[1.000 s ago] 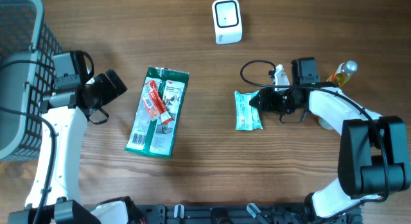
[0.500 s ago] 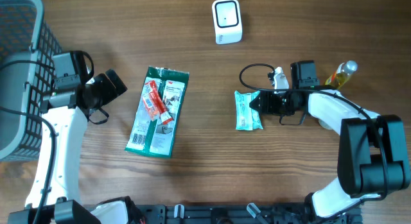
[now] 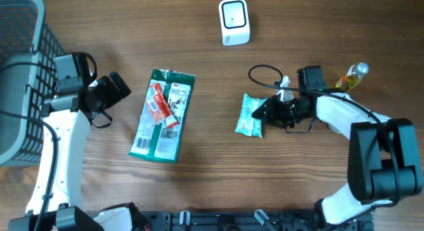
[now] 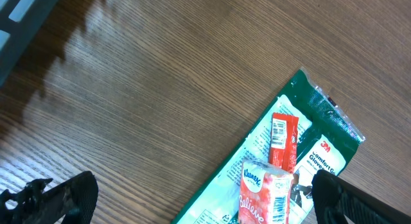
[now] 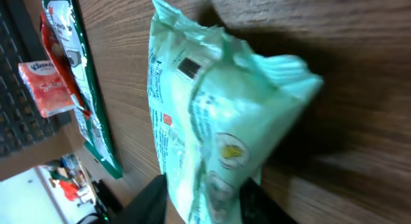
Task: Scan the item barcode
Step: 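Lift the wipes pack with the right gripper up to the scanner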
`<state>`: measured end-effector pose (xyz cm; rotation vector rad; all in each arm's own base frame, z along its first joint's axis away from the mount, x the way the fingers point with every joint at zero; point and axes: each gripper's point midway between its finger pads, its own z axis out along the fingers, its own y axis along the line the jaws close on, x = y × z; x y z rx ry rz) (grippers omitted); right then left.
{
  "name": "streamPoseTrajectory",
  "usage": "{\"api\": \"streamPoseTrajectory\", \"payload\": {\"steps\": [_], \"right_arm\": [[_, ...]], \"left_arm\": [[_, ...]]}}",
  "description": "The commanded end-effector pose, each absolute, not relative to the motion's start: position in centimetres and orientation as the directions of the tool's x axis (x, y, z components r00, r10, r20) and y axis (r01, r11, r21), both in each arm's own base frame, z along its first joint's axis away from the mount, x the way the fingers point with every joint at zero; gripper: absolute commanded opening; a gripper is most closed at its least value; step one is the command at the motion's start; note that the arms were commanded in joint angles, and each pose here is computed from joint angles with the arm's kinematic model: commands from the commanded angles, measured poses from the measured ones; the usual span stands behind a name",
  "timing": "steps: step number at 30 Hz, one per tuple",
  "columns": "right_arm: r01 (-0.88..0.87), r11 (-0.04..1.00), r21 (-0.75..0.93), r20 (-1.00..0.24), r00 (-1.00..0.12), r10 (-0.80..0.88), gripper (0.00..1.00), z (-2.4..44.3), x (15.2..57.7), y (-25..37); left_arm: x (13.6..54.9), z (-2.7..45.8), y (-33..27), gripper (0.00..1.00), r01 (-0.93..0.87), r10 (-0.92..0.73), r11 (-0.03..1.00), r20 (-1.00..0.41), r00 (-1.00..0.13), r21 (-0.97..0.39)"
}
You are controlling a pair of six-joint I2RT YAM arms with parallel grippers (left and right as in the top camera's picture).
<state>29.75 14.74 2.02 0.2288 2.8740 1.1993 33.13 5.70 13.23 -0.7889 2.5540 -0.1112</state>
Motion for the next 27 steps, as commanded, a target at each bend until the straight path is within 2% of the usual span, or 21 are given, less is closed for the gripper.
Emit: {"api": "streamPoseTrajectory", "payload": {"steps": [1,4,9,12,14,15,18,23,27], "right_arm": [[0.146,0.762,0.631,0.018,-0.984,0.175,0.41,0.3,30.3,14.0],[0.133,0.813,0.567,-0.048,-0.980,0.194,0.43,-0.5,31.4,12.7],[0.110,0.810,0.576,-0.087,-0.977,0.194,0.42,-0.2,32.3,12.8],[0.108,0.810,0.576,-0.088,-0.977,0.194,0.30,-0.2,32.3,12.9],[0.063,0.804,0.591,-0.111,-0.981,0.159,0.08,0.0,32.4,13.2],[0.032,0.795,0.606,-0.127,-0.982,0.136,0.05,0.3,32.4,13.5],[-0.032,0.780,0.625,-0.192,-0.975,0.114,0.04,1.6,33.2,13.7],[-0.408,0.571,0.712,-0.470,-0.881,-0.043,0.04,12.5,31.4,16.8],[-0.619,0.453,0.642,-0.663,-0.744,-0.077,0.04,19.7,28.8,17.7]], "left_arm": [[33.2,13.2,6.0,1.00,-0.520,-0.553,0.831,-0.410,-0.726,-0.200],[33.2,13.2,6.0,1.00,-0.520,-0.553,0.831,-0.410,-0.726,-0.200],[33.2,13.2,6.0,1.00,-0.520,-0.553,0.831,-0.410,-0.726,-0.200],[33.2,13.2,6.0,1.00,-0.520,-0.553,0.831,-0.410,-0.726,-0.200],[33.2,13.2,6.0,1.00,-0.520,-0.553,0.831,-0.410,-0.726,-0.200],[33.2,13.2,6.0,1.00,-0.520,-0.553,0.831,-0.410,-0.726,-0.200],[33.2,13.2,6.0,1.00,-0.520,-0.553,0.831,-0.410,-0.726,-0.200],[33.2,13.2,6.0,1.00,-0.520,-0.553,0.831,-0.410,-0.726,-0.200],[33.2,13.2,6.0,1.00,-0.520,-0.553,0.831,-0.410,-0.726,-0.200]]}}
